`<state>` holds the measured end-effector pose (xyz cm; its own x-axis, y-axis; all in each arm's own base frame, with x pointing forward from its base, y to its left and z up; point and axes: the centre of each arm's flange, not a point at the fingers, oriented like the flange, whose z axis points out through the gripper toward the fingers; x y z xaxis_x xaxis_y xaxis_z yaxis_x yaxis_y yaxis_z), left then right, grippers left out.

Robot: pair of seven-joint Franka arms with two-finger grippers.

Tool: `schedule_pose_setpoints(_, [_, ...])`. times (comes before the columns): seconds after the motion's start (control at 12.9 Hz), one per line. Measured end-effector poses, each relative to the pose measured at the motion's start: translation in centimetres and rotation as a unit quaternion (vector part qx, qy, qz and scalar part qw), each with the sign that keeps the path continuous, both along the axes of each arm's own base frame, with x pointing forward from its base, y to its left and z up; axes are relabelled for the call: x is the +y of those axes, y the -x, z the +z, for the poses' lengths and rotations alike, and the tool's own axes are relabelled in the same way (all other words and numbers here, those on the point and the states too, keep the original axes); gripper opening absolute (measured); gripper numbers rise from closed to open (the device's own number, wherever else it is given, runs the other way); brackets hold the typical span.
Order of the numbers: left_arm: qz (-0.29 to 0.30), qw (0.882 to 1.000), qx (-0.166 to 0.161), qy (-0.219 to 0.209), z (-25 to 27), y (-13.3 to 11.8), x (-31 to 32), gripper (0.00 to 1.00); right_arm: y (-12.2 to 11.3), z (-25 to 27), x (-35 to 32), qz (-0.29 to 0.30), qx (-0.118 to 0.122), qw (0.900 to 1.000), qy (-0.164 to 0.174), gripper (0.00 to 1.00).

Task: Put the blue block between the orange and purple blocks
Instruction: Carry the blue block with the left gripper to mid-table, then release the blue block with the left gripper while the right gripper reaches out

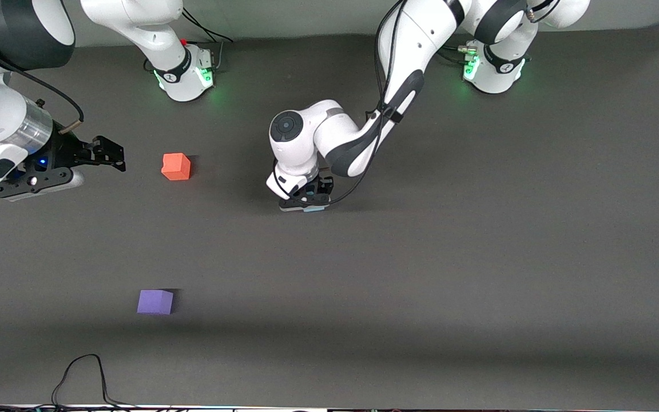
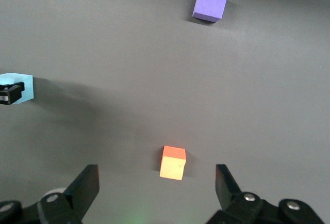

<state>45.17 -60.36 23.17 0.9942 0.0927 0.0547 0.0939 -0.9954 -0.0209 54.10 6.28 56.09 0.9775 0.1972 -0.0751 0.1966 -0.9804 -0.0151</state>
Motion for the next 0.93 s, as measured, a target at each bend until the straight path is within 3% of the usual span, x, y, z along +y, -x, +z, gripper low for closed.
schedule_pose_setpoints(0.31, [0.0,1.0,-0.002,0.005,-1.8,-0.1,-0.1,0.56,0.0,0.0,-0.1,0.001,0.0,1.0,0.006,1.0])
schedule_pose_setpoints(0.62, [0.003,1.0,-0.006,0.006,-1.6,-0.7,0.1,0.99,-0.2,-0.4,-0.1,0.002,0.003,1.0,0.007,1.0])
schedule_pose_setpoints(0.78, [0.014,1.0,-0.007,0.001,0.6,-2.0,0.7,1.0,-0.2,-0.5,-0.1,0.002,0.004,1.0,0.007,1.0])
schedule_pose_setpoints(0.93, [0.042,0.999,-0.003,0.007,5.9,-5.5,3.5,1.0,-0.2,-0.5,-0.1,0.003,0.004,1.0,0.01,1.0])
